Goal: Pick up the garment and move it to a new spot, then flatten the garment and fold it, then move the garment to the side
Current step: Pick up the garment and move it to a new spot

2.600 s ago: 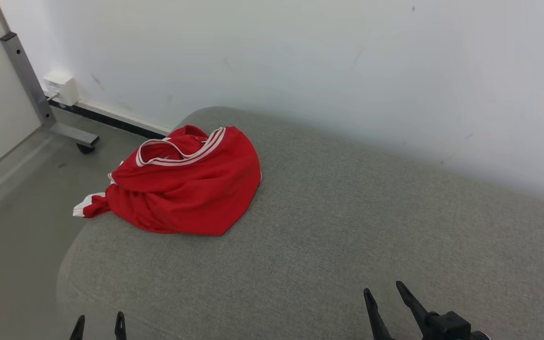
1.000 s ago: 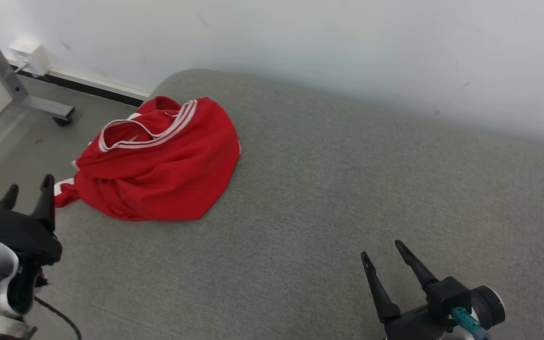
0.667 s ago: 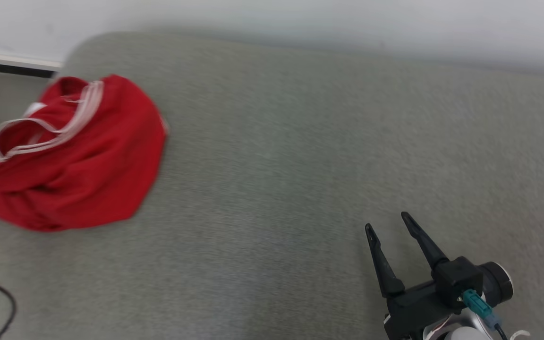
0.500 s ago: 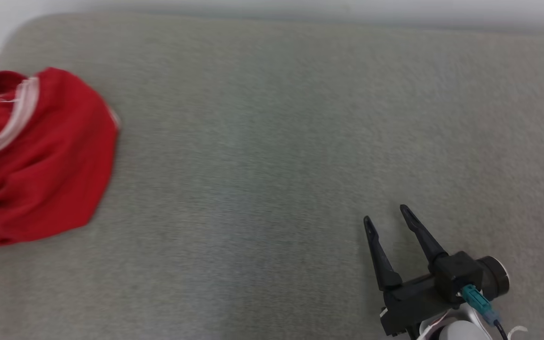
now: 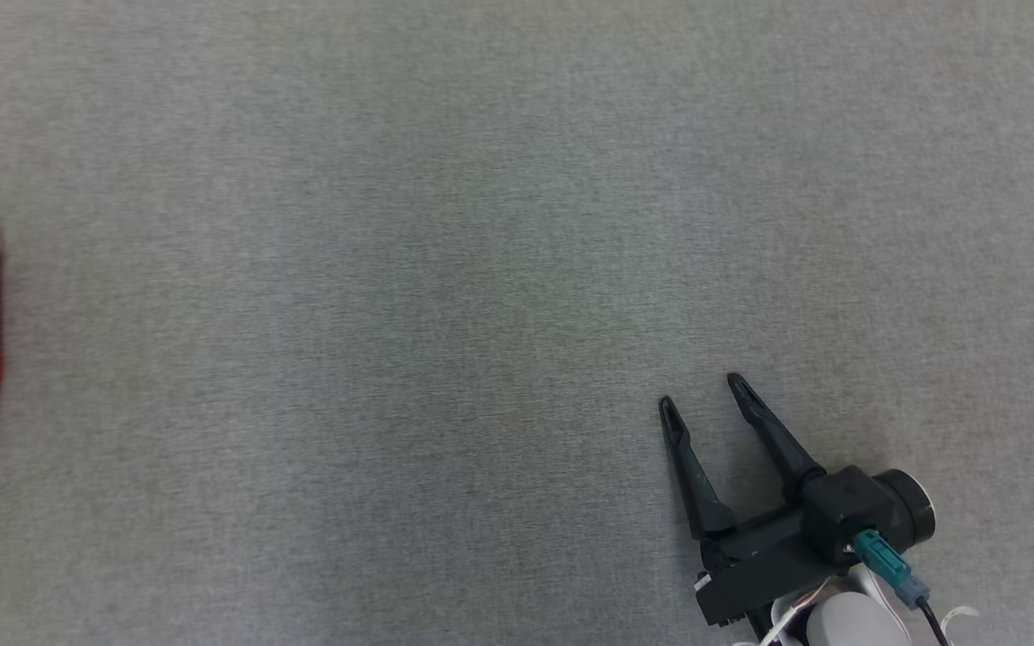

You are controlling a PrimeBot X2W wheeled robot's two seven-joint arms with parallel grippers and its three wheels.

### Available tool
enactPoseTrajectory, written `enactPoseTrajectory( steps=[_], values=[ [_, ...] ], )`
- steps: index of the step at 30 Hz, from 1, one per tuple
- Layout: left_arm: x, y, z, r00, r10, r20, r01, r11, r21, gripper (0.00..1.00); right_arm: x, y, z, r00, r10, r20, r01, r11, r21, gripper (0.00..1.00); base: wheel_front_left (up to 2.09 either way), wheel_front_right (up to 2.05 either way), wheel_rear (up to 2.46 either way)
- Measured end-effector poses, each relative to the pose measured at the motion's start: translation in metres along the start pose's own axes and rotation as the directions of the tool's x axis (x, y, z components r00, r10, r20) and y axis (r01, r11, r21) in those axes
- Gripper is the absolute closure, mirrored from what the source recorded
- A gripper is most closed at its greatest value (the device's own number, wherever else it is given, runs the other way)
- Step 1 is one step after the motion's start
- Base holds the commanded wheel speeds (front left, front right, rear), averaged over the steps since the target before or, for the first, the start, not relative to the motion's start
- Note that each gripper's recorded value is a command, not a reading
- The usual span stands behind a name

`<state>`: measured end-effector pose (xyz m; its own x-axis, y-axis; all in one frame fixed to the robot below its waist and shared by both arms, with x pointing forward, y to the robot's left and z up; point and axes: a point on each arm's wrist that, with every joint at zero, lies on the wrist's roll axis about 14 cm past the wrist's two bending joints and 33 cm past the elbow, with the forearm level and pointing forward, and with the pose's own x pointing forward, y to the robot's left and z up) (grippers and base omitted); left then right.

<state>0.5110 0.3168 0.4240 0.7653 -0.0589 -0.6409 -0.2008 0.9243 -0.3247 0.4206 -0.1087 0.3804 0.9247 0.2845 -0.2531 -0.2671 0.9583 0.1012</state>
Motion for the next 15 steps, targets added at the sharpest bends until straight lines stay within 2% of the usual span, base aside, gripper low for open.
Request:
enactPoseTrajectory(
  steps=[4,5,6,7,8,15],
  values=[
    [0.014,-0.004,-0.010,0.999,0.001,-0.036,0.000,1.000,0.018,0.00,-0.003,-0.008,-0.003,1.000,-0.024,-0.006,0.024,1.000,0.005,0.00,0.00,0.00,0.00],
    [0.016,-0.006,-0.010,0.999,0.000,-0.040,0.001,1.000,0.026,0.11,-0.004,-0.010,-0.004,1.000,-0.029,-0.007,0.030,1.000,0.007,0.00,0.00,0.00,0.00],
    [0.017,-0.007,-0.010,0.999,0.001,-0.040,0.000,0.999,0.038,0.63,-0.005,-0.011,-0.004,0.999,-0.034,-0.008,0.034,0.999,0.009,0.00,0.00,0.00,0.00],
    [0.016,-0.008,-0.007,0.999,0.002,-0.035,-0.001,0.999,0.047,0.87,-0.006,-0.011,-0.004,0.999,-0.037,-0.008,0.037,0.999,0.011,0.00,0.00,0.00,0.00],
    [0.015,-0.008,-0.005,1.000,0.002,-0.029,-0.001,0.998,0.056,1.00,-0.007,-0.012,-0.004,0.999,-0.038,-0.009,0.039,0.999,0.010,0.00,0.00,0.00,0.00],
    [-0.007,-0.016,0.014,1.000,-0.018,0.025,0.015,0.995,0.100,1.00,-0.014,-0.005,0.003,1.000,-0.029,0.005,0.029,0.999,0.038,0.00,0.00,0.00,0.00]
  ],
)
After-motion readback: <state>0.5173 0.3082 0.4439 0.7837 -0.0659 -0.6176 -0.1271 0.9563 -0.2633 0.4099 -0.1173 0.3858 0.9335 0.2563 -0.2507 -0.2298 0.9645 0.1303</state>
